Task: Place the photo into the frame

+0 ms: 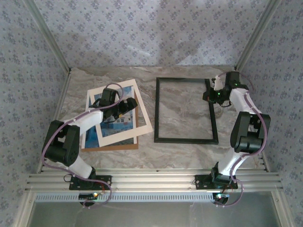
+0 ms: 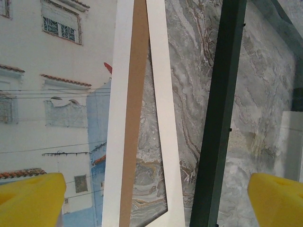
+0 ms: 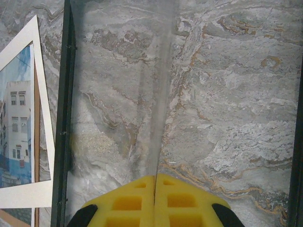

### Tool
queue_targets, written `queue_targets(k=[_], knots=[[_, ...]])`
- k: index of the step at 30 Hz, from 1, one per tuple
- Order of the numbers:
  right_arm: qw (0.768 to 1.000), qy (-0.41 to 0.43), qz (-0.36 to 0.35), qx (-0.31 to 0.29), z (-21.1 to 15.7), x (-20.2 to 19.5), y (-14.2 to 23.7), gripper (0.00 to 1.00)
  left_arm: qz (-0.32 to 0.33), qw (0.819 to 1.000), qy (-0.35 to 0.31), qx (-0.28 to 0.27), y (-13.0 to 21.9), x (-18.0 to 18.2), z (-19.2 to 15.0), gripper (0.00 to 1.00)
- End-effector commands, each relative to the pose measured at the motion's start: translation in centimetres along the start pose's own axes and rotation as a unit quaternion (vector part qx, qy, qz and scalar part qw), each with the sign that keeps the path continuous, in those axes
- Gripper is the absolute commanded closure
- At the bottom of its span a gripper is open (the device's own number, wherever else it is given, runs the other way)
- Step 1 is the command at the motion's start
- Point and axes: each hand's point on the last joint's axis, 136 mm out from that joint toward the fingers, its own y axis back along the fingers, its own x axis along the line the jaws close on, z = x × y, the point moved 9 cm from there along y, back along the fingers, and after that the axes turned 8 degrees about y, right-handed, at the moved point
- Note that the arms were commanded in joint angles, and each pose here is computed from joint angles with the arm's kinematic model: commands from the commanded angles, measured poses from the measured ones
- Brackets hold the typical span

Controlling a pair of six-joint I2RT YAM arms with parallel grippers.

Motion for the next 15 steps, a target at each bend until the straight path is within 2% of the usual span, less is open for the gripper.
queue_targets(k=[1,15], knots=[[1.0,0.004,0.01,0.008,0.2,-0.13,0.04,1.0,-0.004,1.0,-0.013,0.007,-0.15,-0.63,0.14,0.01],[1.0,0.009,0.016,0.025,-0.12,0.49,-0.42,1.0,-0.002,1.0,-0.014,0.009,-0.29,-0.66,0.16,0.01]])
